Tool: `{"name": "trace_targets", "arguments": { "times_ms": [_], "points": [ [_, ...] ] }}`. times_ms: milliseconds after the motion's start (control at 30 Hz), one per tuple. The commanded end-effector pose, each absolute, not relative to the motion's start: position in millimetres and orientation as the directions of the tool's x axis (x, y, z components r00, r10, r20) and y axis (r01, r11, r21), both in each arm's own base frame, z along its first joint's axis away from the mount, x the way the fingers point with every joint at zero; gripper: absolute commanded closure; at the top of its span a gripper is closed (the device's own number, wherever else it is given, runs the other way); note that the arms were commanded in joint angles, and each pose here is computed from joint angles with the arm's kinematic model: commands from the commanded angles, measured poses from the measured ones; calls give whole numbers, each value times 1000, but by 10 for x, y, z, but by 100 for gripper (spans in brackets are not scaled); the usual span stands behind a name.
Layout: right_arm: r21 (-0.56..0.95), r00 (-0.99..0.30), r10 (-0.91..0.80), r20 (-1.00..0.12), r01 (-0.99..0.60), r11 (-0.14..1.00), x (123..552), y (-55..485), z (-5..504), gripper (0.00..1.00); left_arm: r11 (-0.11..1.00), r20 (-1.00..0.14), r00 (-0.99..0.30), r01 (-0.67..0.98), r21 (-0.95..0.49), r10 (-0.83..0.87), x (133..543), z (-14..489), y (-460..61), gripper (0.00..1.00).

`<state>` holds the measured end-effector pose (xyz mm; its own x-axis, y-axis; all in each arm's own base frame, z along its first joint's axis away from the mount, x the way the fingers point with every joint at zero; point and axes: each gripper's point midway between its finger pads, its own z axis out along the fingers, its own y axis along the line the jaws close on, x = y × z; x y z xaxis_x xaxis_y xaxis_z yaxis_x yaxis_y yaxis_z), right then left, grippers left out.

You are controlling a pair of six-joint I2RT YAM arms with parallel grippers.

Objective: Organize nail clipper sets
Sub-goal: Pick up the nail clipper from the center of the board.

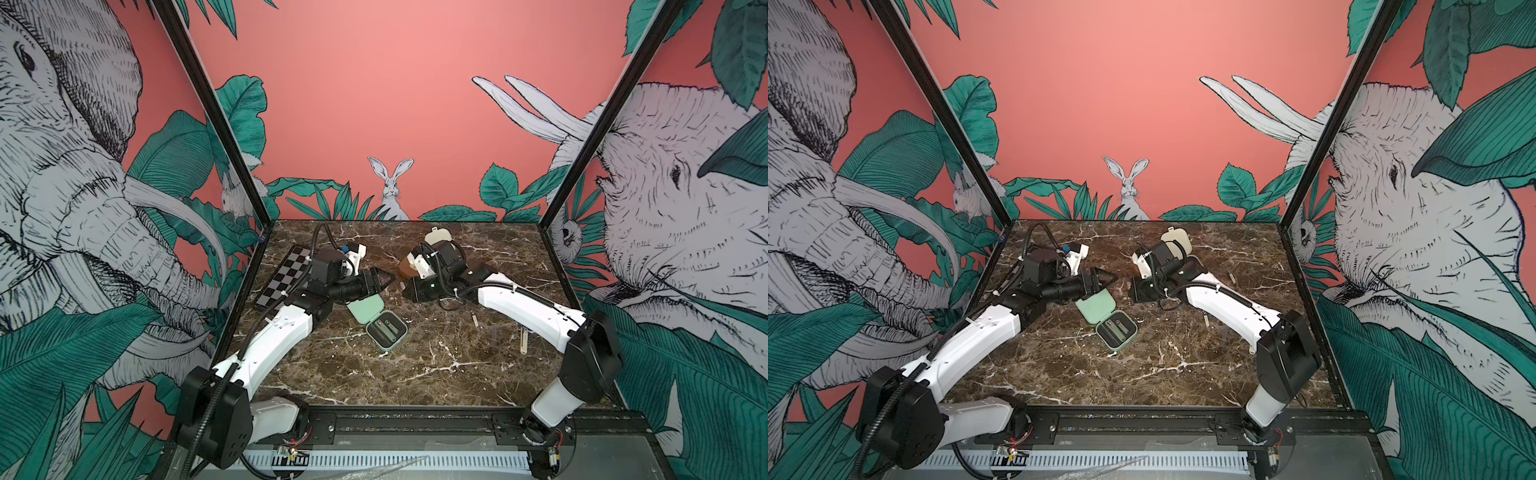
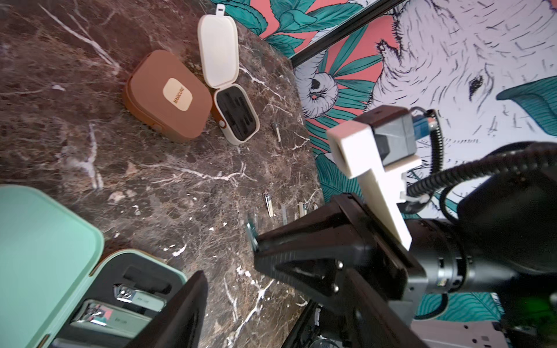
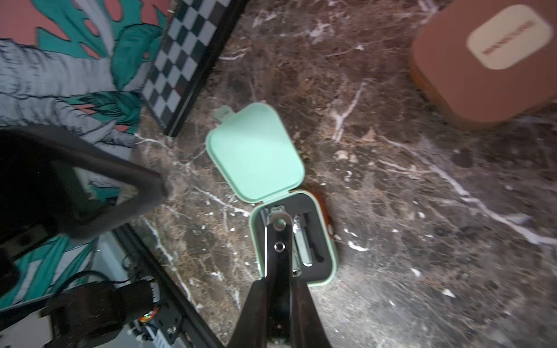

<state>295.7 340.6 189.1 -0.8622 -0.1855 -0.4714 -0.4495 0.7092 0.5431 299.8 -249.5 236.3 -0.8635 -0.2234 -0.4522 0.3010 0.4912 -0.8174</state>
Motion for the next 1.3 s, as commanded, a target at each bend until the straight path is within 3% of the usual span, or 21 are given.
{"name": "trace_targets", "arguments": {
  "times_ms": [0,267,967,1267],
  "points": [
    [671,-855,-148,-497,-487,559,2908,3643,2281,96,397,-475,-849,363,-843,-232,2993,2710,-2609,27],
    [758,-875,-87,-476,-458,464,2931,3737,2386,97,469,-471,-852,327,-820,-229,2973,2524,-2527,36],
    [719,-865,-112,-490,-473,508,2918,3712,2290,97,502,-411,-876,245,-830,-253,3080,2379,-2527,66],
    [718,-864,-125,-488,-479,506,2887,3745,2263,97,513,-399,-887,237,-825,-232,3072,2304,-2575,69]
  ]
}}
